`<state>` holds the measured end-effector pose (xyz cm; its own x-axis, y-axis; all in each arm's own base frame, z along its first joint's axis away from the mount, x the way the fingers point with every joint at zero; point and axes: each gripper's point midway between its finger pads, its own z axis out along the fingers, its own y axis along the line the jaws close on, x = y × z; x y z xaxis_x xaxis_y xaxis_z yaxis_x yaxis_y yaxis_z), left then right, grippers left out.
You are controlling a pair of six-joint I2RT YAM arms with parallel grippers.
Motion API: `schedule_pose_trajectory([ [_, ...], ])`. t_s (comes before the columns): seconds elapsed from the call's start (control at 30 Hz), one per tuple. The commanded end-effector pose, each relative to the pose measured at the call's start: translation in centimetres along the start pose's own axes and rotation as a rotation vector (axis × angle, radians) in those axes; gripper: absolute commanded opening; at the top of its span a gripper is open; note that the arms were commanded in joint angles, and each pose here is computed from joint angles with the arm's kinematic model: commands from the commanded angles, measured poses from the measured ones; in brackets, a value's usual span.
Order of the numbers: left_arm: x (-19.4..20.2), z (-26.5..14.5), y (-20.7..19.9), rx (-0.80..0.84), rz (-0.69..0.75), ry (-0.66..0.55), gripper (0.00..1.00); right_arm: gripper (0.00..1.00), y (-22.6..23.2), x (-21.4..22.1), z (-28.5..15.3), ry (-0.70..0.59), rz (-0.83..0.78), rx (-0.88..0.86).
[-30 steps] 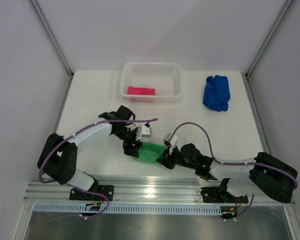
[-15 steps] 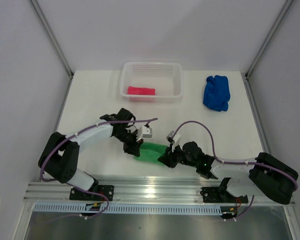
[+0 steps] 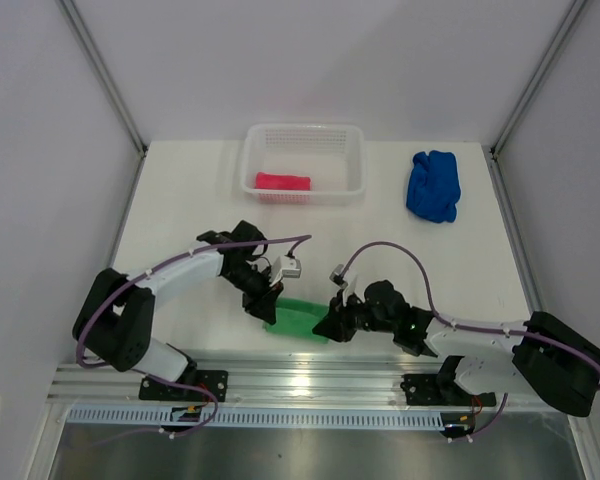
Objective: Roll the towels
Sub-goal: Roll the towel
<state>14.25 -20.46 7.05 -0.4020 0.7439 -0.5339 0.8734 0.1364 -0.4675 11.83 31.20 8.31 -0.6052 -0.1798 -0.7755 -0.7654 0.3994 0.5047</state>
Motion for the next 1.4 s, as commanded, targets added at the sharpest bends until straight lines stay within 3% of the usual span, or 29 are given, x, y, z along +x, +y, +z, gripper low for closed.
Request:
schedule_pose_trajectory([
  [0.0,-1.5,-0.5,1.1,-0.044,-0.061,-0.051,0.25,0.02,-0.2,-2.4,0.0,-0.049,0.068,0.001],
  [0.2,-2.8,0.0,4.2,-0.115,-0.141,-0.041,0.3,0.01,-2.6,-2.2,0.0,-0.044,0.161,0.053],
  [0.23,-3.2,-0.1,4.4,-0.11,-0.146,-0.045,0.37,0.0,-2.7,-2.1,0.2,-0.038,0.172,0.049],
  [0.33,-3.4,0.2,3.7,-0.048,-0.139,-0.065,0.51,0.0,-2.4,-2.6,0.3,-0.046,0.18,0.021],
  [0.53,-3.6,-0.4,1.2,-0.004,-0.051,-0.14,0.57,0.0,-1.9,-2.9,0.0,-0.065,0.175,-0.001],
  [0.57,-3.5,-0.5,1.0,-0.002,-0.051,-0.141,0.55,0.0,-1.9,-2.9,0.0,-0.065,0.174,-0.004],
  [0.6,-3.7,-0.6,0.9,0.0,-0.044,-0.145,0.46,0.0,-1.7,-2.9,0.0,-0.062,0.175,-0.01],
  [0.63,-3.4,-0.8,0.4,0.012,-0.048,-0.13,0.24,0.0,-1.5,-2.9,0.0,-0.059,0.179,-0.019],
  [0.73,-2.6,-1.4,-0.7,0.029,-0.049,-0.097,0.05,0.0,-0.2,-2.7,-0.2,-0.03,0.18,-0.057],
  [0.83,-1.7,-1.8,-2.5,0.058,-0.025,-0.1,0.03,0.0,1.7,-1.9,-0.4,0.017,0.147,-0.084],
  [1.0,-0.7,-1.6,-1.7,-0.005,-0.034,-0.073,0.07,0.0,2.1,-1.8,-0.4,0.004,0.173,-0.085],
  [1.17,-0.3,-0.3,1.8,-0.053,-0.166,-0.001,0.2,0.0,-0.7,-1.4,0.4,0.019,0.254,-0.023],
  [1.23,-1.0,0.0,3.4,-0.062,-0.206,0.005,0.3,0.0,-1.4,-1.0,0.8,0.026,0.284,-0.013],
  [1.37,-2.3,-0.2,5.4,-0.097,-0.238,-0.006,0.36,0.0,-2.2,-0.8,1.1,0.031,0.343,-0.027],
])
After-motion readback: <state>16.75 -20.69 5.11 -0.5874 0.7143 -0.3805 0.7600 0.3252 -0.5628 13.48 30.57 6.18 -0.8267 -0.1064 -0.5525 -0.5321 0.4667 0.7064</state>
